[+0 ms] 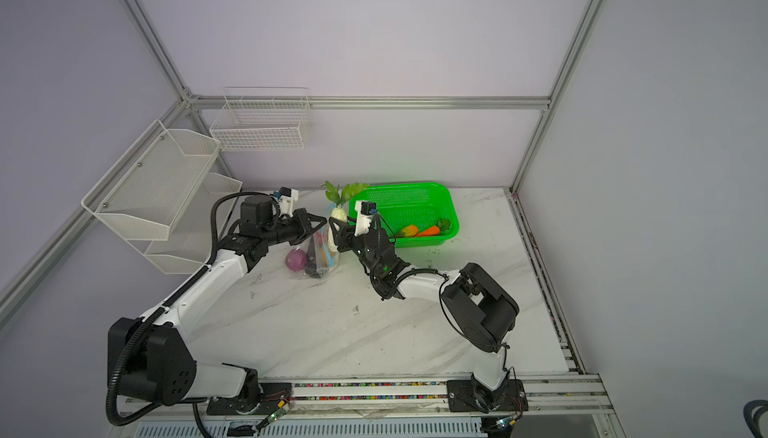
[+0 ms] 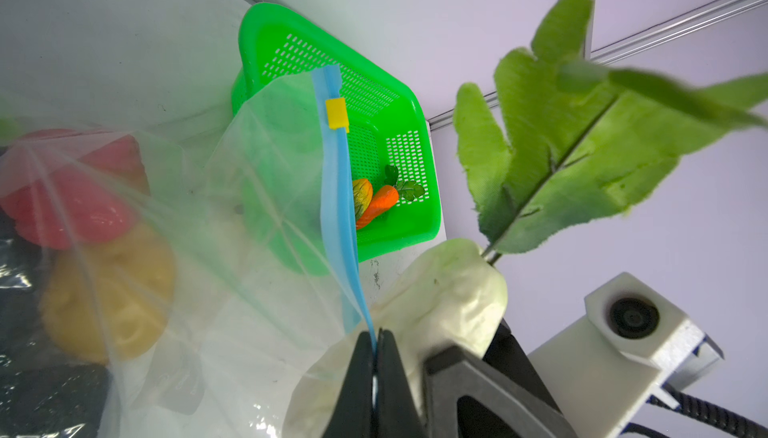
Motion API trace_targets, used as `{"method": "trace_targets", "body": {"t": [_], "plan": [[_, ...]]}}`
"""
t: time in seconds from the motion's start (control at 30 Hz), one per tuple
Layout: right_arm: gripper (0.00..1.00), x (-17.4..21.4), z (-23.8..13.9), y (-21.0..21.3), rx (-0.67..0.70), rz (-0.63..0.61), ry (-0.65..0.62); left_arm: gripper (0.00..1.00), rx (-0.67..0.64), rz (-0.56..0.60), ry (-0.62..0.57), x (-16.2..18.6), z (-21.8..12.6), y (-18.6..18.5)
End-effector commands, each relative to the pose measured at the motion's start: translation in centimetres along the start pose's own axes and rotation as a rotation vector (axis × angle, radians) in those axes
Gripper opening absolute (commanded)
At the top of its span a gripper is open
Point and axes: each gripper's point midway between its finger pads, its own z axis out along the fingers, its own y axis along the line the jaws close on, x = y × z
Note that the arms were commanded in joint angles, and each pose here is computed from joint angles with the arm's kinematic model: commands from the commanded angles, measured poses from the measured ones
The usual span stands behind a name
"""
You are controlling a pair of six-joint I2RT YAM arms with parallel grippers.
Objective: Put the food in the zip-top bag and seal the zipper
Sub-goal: 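Carry the radish with the right gripper to the bag mouth and lower it in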
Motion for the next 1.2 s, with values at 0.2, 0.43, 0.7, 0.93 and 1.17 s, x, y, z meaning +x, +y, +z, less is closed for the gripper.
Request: {"method": "trace_targets", "body": {"t": [0.2,0.43,0.7,0.93,1.17], "plan": [[0.34,-0.2,-0.9,1.7,-0.052,-0.026,-0.003,0.00,0.094,0.084,-0.089,-3.0,-2.0,-5.3],[0.39,0.3,-1.2,1.4,-0.044,-0.034,0.014,0.00,0.092,0.086,-0.095,-3.0,-2.3,-5.4],[0.51,0.7,-1.2,1.5,-0.055,-0.045,0.036,0.00,0.090,0.089,-0.101,-3.1,-2.4,-5.4],[0.59,0.9,-0.9,1.7,-0.056,-0.048,0.051,0.00,0.093,0.092,-0.102,-3.1,-2.5,-5.6],[0.62,0.9,-0.8,1.8,-0.058,-0.050,0.056,0.00,0.089,0.091,-0.100,-3.0,-2.5,-5.4]]}}
